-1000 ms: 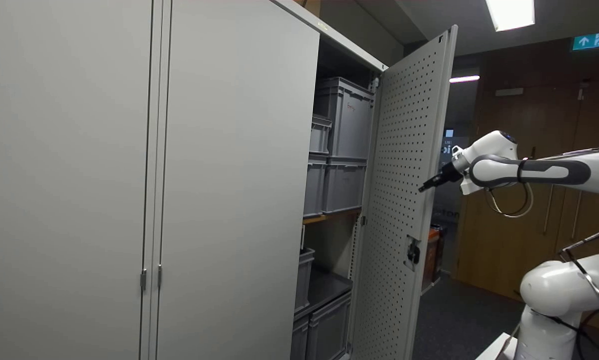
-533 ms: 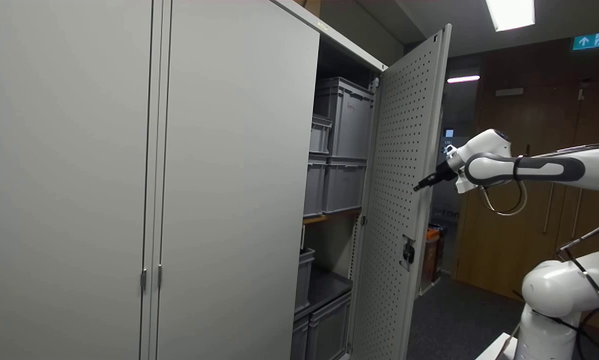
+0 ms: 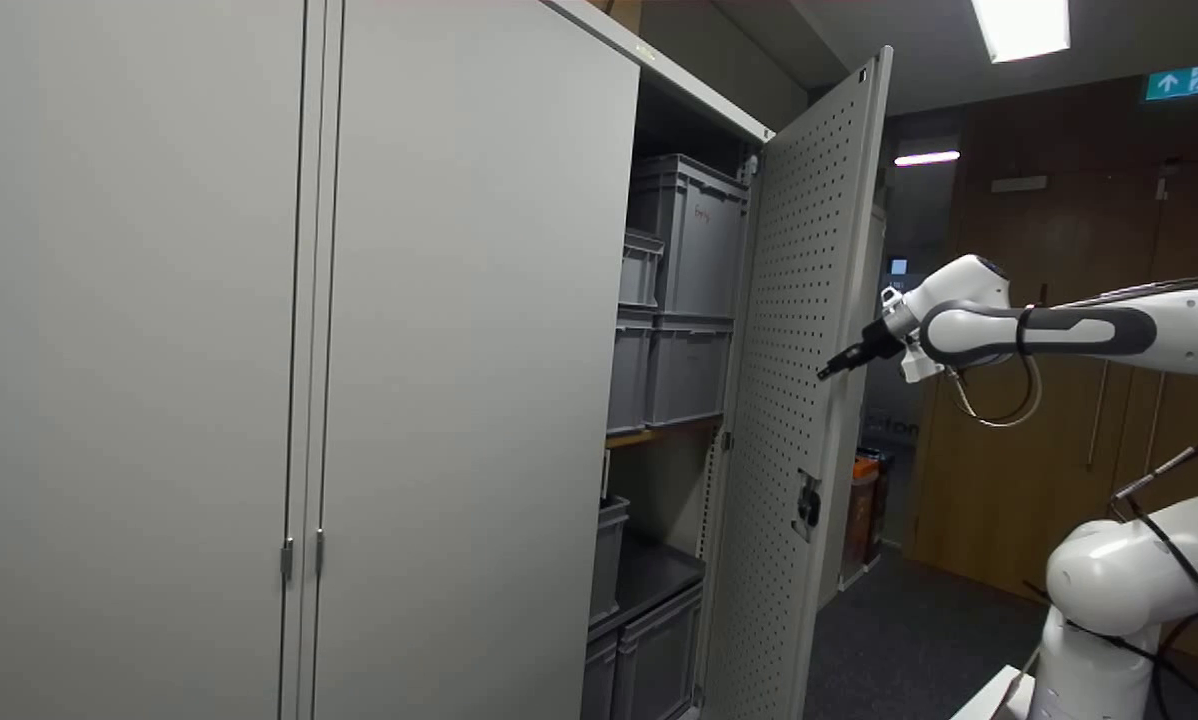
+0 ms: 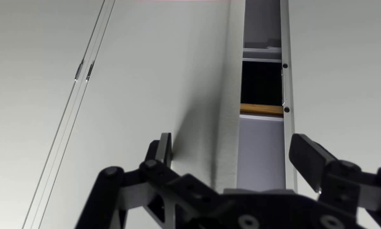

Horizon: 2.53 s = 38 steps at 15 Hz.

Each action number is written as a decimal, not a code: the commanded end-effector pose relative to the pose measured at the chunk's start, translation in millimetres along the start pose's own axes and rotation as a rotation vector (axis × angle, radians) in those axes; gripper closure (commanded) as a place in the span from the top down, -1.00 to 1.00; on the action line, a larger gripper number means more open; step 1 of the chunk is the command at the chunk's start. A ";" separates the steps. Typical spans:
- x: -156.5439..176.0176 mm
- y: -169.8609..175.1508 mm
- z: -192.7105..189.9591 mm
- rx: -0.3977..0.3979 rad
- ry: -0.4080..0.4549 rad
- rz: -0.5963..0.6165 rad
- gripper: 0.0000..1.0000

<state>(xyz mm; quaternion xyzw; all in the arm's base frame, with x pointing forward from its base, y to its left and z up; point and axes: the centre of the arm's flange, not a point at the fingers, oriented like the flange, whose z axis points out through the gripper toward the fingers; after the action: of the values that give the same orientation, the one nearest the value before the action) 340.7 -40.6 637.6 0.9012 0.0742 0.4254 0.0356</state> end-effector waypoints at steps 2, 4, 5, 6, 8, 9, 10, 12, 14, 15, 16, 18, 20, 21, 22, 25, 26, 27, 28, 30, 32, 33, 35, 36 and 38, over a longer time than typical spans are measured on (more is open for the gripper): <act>26.9 -10.6 6.2 0.034 0.015 -0.019 1.00; 31.4 -15.4 8.8 0.040 0.014 -0.027 1.00; 33.3 -18.2 10.3 0.044 0.012 -0.033 1.00; 35.9 -20.8 11.9 0.047 0.011 -0.038 1.00; 40.2 -25.8 14.9 0.050 0.006 -0.048 1.00; 42.9 -28.6 16.4 0.055 0.005 -0.053 1.00; 45.2 -30.7 18.1 0.060 0.004 -0.056 1.00; 50.4 -35.6 21.2 0.068 0.000 -0.064 1.00; 54.9 -40.4 24.3 0.075 -0.003 -0.070 1.00; 57.2 -42.9 25.7 0.077 -0.004 -0.073 1.00; 59.4 -45.3 27.7 0.080 -0.007 -0.075 1.00; 64.1 -50.2 31.5 0.086 -0.011 -0.083 1.00; 68.1 -55.0 35.6 0.090 -0.016 -0.089 1.00; 70.1 -57.3 37.3 0.092 -0.019 -0.093 1.00; 72.4 -59.8 39.4 0.094 -0.022 -0.096 1.00; 78.1 -67.3 45.2 0.098 -0.030 -0.107 1.00; 80.3 -69.5 47.2 0.099 -0.033 -0.110 1.00; 83.0 -71.6 49.2 0.099 -0.035 -0.113 1.00; 85.2 -73.6 50.7 0.101 -0.038 -0.116 1.00; 89.8 -76.8 54.9 0.099 -0.044 -0.121 1.00; 93.6 -79.7 58.6 0.100 -0.051 -0.123 1.00; 95.1 -81.1 60.9 0.101 -0.056 -0.124 1.00; 97.6 -84.4 65.6 0.103 -0.064 -0.123 1.00; 99.0 -86.2 68.9 0.104 -0.071 -0.123 1.00; 100.9 -89.8 74.1 0.102 -0.082 -0.123 1.00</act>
<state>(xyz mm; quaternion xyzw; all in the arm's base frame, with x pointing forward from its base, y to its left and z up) 434.6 55.9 649.6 0.9068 0.1539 0.3914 0.0278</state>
